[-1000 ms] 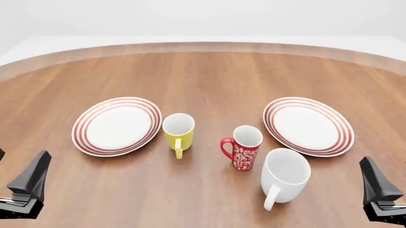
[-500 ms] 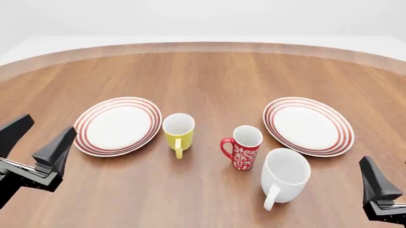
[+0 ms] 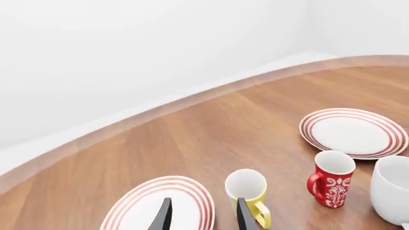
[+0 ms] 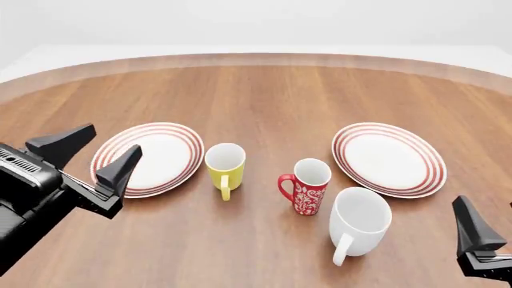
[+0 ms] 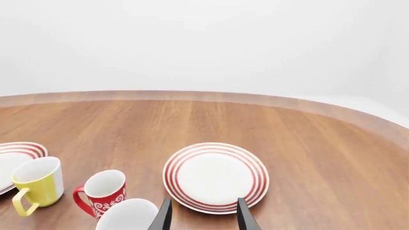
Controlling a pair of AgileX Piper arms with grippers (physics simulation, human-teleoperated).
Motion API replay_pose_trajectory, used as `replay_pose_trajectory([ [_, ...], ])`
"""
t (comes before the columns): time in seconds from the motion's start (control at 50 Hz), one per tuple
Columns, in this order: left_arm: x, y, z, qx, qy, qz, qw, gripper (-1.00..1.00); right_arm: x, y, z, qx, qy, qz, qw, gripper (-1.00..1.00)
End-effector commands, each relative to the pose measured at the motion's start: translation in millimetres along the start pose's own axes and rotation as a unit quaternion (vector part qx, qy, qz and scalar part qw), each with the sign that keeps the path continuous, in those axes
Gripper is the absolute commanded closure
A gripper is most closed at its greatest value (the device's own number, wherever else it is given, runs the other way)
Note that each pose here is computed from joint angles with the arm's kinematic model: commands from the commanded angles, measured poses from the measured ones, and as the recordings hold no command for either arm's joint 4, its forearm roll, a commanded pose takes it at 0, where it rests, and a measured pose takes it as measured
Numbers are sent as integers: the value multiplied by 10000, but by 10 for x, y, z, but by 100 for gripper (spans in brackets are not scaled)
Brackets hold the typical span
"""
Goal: Put the red mug on the left plate.
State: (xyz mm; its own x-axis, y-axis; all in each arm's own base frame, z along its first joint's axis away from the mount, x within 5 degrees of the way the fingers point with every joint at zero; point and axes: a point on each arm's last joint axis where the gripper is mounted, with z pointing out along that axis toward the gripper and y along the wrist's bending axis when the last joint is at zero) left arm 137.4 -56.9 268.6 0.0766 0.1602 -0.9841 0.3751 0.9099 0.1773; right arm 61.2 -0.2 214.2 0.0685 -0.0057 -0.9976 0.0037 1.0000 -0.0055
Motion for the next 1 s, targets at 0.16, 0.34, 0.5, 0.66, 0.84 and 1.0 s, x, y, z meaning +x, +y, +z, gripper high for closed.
replay_pose_trajectory([
  [0.16,54,-202,297,550,65,157,9983,-100,-11,3,-20,-24,-13,6,10000,-100],
  [0.34,40,-263,407,685,66,181,9975,-100,-11,4,-23,-34,-11,9,10000,-100],
  [0.5,-8,-361,513,909,44,248,9955,-100,-10,4,-20,-35,-9,13,10000,-100],
  [0.66,2,-462,625,1105,115,329,9933,-100,-6,4,-17,-36,-7,14,10000,-100],
  [0.84,48,-579,780,1296,256,479,9901,-100,5,4,-11,-32,-2,7,10000,-100],
  [1.0,66,-636,899,1365,352,504,9887,-100,5,3,-8,-28,-3,-6,10000,-100],
])
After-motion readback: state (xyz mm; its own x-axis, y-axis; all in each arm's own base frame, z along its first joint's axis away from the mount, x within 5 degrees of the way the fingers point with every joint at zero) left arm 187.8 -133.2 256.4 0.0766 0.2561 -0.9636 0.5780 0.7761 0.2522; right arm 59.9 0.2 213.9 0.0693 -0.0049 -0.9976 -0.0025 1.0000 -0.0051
